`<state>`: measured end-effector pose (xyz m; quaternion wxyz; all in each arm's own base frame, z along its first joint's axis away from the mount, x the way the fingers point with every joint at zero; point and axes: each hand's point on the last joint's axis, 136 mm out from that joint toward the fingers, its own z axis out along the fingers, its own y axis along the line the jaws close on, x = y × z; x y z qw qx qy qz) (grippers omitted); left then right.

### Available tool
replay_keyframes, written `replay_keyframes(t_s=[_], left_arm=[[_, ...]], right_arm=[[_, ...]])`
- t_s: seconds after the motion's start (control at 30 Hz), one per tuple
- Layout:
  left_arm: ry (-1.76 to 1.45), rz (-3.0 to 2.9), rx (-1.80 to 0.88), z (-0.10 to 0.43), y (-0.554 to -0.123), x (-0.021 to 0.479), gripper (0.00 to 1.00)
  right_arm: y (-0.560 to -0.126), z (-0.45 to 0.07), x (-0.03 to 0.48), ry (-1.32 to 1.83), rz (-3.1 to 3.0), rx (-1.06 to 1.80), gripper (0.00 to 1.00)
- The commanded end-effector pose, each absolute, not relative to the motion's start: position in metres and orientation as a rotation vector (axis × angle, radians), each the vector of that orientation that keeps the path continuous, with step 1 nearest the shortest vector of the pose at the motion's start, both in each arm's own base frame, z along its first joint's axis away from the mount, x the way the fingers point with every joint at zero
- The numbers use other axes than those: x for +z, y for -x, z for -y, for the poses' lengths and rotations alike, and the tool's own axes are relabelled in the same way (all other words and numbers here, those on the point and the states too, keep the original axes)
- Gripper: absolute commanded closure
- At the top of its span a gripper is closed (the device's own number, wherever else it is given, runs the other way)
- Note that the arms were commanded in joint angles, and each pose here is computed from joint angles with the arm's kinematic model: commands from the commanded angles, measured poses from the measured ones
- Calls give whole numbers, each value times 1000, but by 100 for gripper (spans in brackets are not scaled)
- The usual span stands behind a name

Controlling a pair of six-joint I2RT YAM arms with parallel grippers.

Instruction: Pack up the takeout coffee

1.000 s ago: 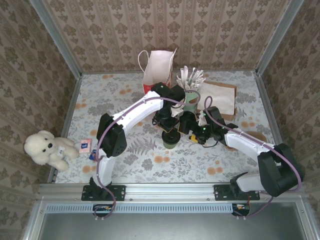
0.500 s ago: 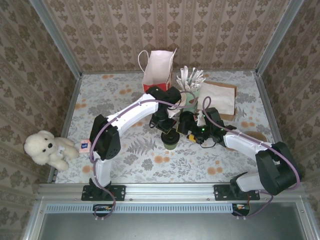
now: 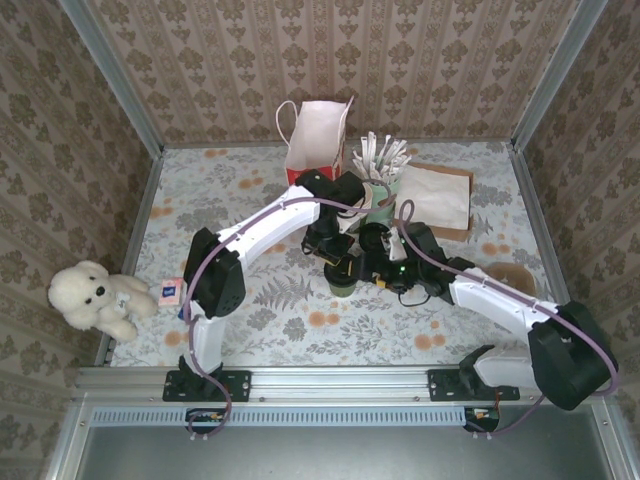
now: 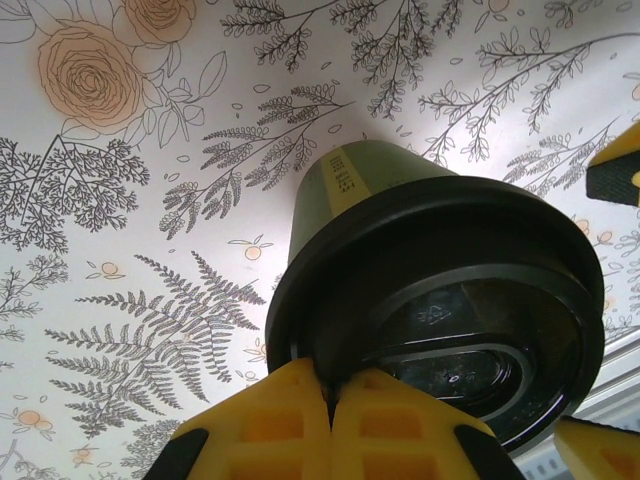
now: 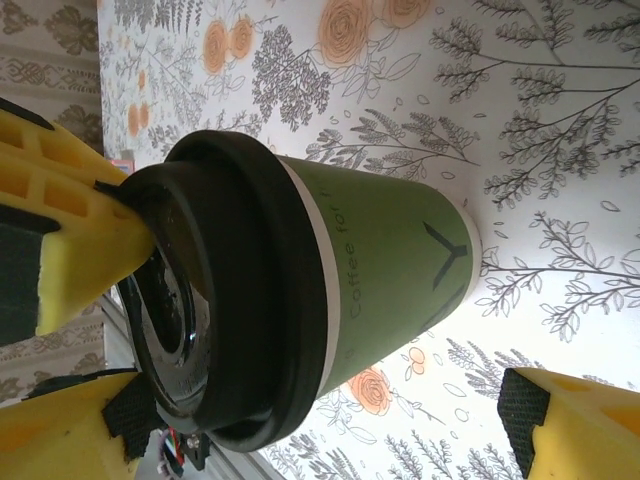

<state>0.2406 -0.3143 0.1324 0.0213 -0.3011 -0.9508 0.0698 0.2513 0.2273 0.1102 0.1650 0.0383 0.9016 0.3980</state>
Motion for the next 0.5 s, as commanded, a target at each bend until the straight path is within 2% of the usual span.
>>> replay_keyframes(t_s=[0.0,0.47], left_arm=[[845,2975,180,308,-239,125,100],[821,2969,173,308,-237,120,100]], right_arm=[[-252,-215,108,-146,-2534,1047,9],[-242,-206,74,-246,-2589,1001,13]])
